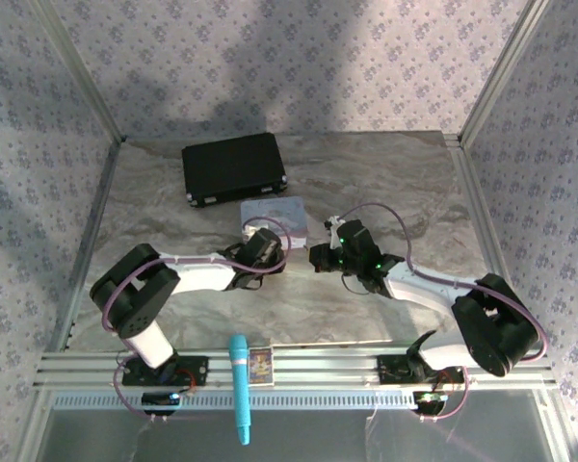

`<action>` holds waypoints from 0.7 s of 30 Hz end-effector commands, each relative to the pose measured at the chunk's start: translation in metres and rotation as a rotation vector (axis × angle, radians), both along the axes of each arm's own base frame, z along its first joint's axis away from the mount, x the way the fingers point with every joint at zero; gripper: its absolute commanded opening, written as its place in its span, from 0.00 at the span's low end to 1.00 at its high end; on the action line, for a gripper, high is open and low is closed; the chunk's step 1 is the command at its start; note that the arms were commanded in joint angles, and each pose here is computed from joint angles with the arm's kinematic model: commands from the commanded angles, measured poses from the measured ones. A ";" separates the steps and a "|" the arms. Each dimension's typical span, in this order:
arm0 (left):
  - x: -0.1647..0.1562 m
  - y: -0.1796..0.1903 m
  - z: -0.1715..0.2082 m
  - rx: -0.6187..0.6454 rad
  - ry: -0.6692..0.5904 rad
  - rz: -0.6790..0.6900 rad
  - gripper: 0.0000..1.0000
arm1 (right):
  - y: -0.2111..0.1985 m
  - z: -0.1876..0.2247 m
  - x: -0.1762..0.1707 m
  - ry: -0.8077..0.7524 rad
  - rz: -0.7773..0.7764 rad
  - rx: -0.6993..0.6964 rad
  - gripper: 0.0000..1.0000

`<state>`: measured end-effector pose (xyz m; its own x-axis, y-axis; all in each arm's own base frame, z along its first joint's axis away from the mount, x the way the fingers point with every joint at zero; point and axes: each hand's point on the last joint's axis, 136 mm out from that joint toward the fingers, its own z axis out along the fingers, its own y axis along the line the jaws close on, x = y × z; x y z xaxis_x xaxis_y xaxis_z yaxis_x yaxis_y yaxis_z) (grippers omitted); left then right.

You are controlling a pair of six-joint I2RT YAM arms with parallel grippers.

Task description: Unlock the padlock with the key

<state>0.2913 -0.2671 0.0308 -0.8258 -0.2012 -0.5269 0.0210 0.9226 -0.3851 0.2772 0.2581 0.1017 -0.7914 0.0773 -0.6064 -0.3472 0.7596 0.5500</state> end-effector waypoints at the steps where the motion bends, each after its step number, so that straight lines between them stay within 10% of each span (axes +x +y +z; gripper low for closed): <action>1: -0.002 0.002 -0.010 -0.013 0.017 0.045 0.27 | 0.001 -0.007 -0.003 0.019 0.002 -0.003 0.00; 21: 0.007 -0.009 0.008 -0.304 0.052 0.335 0.17 | -0.008 -0.036 -0.022 0.261 -0.064 0.216 0.00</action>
<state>0.2928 -0.2765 0.0364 -0.7680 -0.5005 -0.3996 -0.2075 0.7847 -0.5841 0.2586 0.2447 0.0628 -0.8852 0.1954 -0.4222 -0.1766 0.6986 0.6934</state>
